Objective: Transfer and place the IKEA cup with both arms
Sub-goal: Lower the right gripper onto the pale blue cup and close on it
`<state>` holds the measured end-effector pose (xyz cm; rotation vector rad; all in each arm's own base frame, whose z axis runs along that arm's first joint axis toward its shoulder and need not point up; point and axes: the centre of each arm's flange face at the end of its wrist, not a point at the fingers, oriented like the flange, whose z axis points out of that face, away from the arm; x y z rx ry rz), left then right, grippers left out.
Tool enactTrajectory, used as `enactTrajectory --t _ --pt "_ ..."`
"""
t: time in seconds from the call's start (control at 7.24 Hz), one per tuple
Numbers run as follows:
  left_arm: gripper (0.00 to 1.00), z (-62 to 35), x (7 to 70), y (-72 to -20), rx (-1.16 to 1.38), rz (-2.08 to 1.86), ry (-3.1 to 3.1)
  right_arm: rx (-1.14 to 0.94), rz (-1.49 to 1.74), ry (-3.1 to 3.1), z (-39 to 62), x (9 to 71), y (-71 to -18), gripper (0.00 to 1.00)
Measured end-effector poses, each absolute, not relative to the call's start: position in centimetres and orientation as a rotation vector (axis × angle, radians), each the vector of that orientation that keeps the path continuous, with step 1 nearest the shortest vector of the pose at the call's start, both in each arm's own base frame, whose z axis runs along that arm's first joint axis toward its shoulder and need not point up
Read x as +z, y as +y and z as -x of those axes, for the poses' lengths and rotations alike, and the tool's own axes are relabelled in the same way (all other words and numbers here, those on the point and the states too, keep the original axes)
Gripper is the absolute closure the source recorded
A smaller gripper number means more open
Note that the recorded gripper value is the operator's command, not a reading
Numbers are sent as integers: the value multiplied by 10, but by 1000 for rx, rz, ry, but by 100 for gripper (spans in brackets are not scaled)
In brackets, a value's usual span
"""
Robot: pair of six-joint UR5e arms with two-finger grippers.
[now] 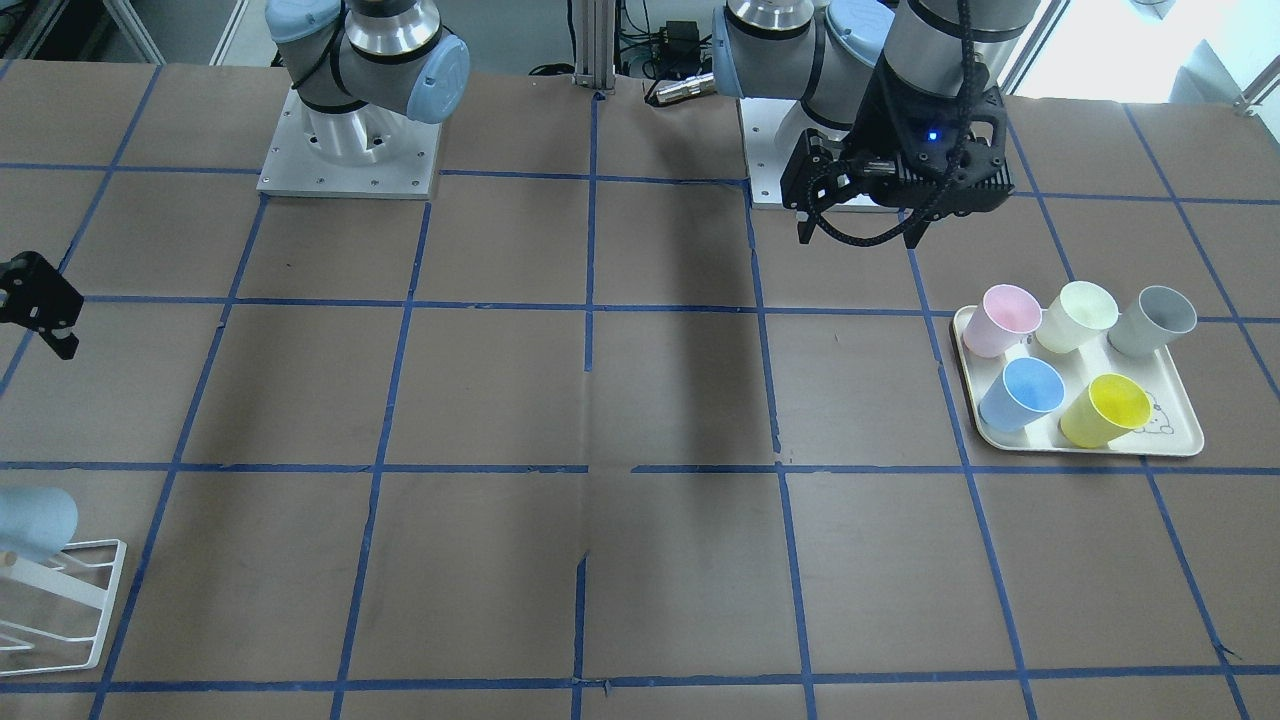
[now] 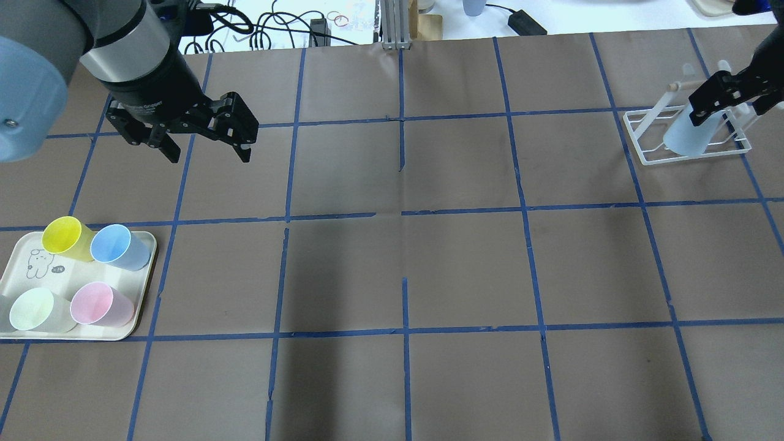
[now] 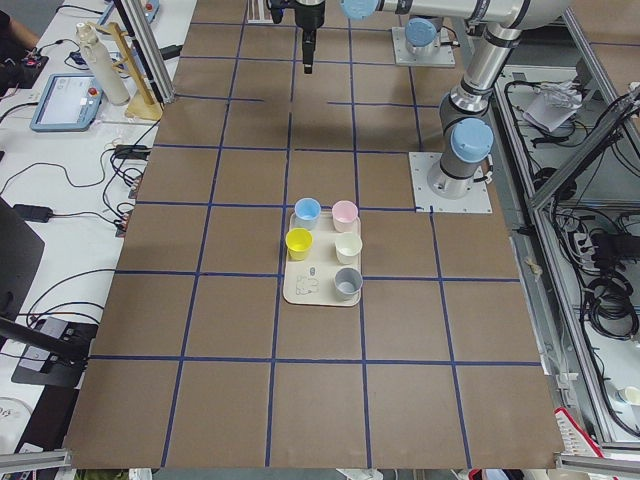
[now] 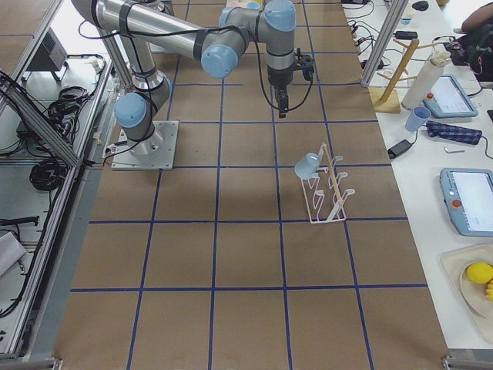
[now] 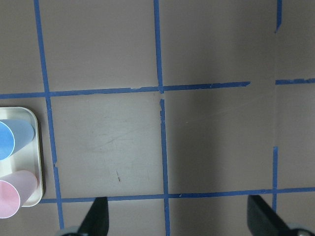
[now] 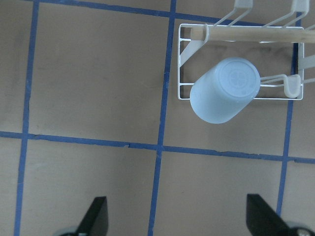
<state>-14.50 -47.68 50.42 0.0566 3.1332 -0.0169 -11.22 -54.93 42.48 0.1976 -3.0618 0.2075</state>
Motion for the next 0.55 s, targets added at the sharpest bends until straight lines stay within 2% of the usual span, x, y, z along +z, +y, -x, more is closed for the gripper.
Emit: enactTrajectory --t 0.55 --pt "0 145 503 -476 -8 -55 3136 279 -256 -3019 170 356 -593 0"
